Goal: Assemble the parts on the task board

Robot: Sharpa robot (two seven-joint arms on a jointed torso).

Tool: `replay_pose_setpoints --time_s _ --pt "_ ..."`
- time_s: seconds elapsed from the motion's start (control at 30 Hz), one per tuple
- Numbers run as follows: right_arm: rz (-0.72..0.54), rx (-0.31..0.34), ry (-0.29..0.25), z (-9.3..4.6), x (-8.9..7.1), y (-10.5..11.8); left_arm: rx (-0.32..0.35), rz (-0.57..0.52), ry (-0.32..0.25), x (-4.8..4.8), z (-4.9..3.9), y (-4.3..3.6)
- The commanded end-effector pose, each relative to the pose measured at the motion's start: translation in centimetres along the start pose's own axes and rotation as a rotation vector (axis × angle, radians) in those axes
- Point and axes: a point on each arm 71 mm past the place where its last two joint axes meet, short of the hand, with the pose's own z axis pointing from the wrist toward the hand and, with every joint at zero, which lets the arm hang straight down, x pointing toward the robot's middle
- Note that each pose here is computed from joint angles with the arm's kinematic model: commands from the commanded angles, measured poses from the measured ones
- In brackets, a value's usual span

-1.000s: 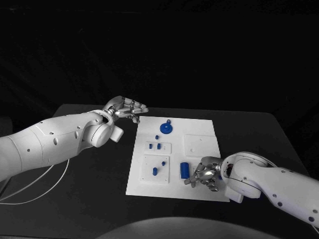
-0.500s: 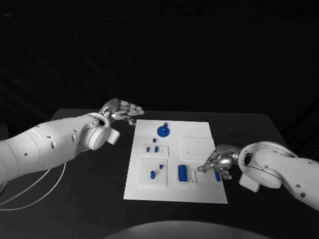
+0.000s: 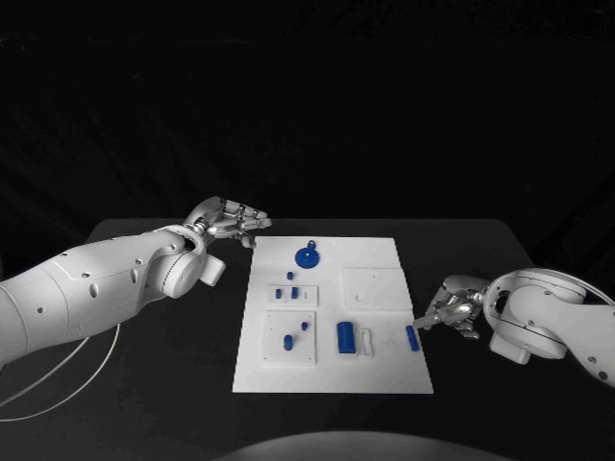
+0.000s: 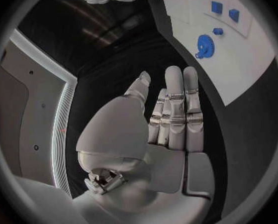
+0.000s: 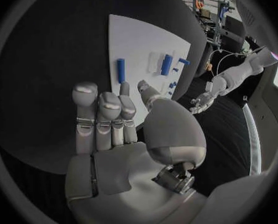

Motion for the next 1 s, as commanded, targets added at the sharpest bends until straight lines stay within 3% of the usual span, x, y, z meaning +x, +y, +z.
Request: replay_pose_setpoints --time_s 0.03,0.33,1.0 --pt "-0.099 0.072 -0.047 0.0 -0.3 -0.5 0.018 0.0 0.003 0.23 -0.01 -0.13" --pt "-0.148 0.103 -0.085 0.3 0.8 -0.3 0.016 -0.003 0.006 0.36 -0.04 -0.07" --pt "-0.13 0.087 -0.049 1.2 3.4 1.3 0.01 -0.005 0.01 0.39 -0.07 -0.03"
